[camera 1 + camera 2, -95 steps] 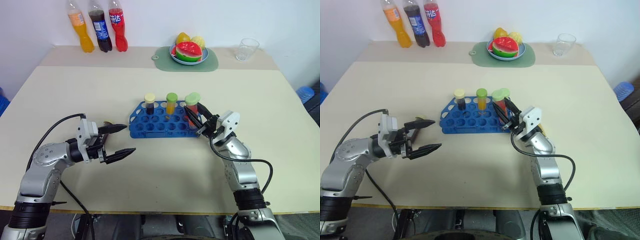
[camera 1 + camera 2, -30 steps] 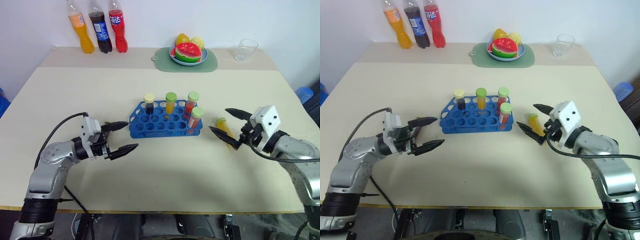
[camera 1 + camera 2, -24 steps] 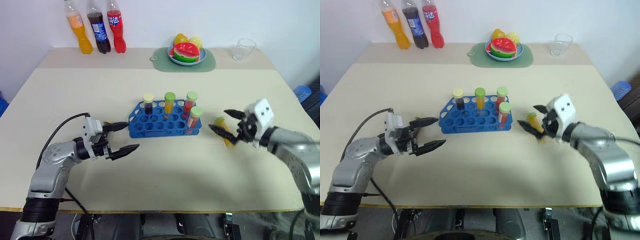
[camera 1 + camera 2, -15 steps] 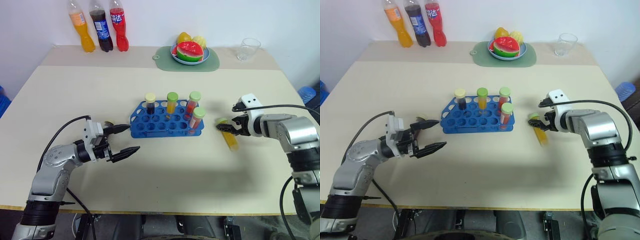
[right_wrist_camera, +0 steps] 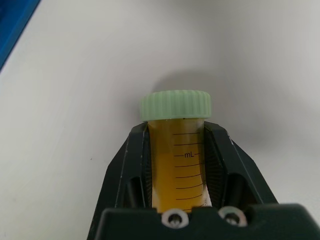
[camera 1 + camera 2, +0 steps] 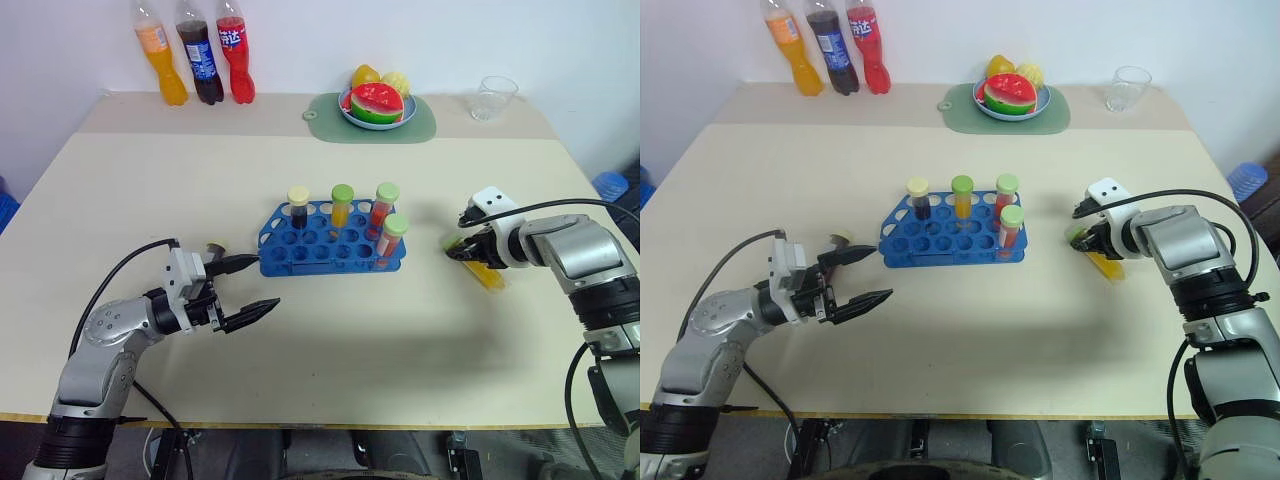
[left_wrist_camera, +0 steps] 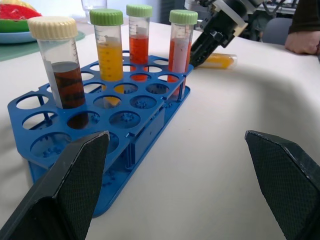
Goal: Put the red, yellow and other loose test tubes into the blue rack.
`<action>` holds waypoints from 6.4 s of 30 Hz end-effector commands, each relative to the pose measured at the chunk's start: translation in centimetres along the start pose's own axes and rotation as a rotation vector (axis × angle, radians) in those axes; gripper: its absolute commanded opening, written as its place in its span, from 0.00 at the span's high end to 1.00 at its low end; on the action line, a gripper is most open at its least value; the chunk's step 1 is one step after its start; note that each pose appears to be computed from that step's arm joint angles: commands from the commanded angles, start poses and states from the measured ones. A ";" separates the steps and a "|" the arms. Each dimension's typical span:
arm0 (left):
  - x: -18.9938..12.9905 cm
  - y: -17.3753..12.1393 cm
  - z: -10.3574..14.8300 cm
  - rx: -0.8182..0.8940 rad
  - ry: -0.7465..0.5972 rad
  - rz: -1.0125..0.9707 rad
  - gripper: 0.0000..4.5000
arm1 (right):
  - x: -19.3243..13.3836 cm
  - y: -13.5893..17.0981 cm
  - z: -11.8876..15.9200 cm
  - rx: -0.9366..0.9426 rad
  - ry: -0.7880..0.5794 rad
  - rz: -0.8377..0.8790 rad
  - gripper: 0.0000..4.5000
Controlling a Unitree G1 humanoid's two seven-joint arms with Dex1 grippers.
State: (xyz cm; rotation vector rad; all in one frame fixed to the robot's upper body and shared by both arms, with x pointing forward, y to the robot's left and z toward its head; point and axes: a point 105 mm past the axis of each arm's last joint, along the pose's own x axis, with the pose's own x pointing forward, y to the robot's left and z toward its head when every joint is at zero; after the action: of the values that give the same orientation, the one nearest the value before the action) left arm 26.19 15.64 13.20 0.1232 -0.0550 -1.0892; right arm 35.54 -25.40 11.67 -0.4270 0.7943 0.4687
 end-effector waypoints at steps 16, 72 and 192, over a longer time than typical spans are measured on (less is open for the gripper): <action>-0.2 2.3 0.8 -0.021 -0.057 0.043 0.00 | -8.9 15.3 11.2 -0.188 -1.211 0.576 0.75; -2.2 5.4 3.8 -0.095 -0.151 0.399 0.00 | -0.4 17.0 11.5 -0.314 -1.298 0.199 0.01; 8.6 3.4 1.0 -0.040 -0.069 -0.186 0.82 | -5.0 12.3 -2.4 -0.362 -0.855 0.162 0.00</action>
State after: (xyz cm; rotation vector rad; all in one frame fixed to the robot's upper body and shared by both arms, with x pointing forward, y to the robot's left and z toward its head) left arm 33.04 8.79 16.50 0.0468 -0.1751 -1.3019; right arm 24.24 -17.54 10.70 -0.4256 -0.0560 0.8812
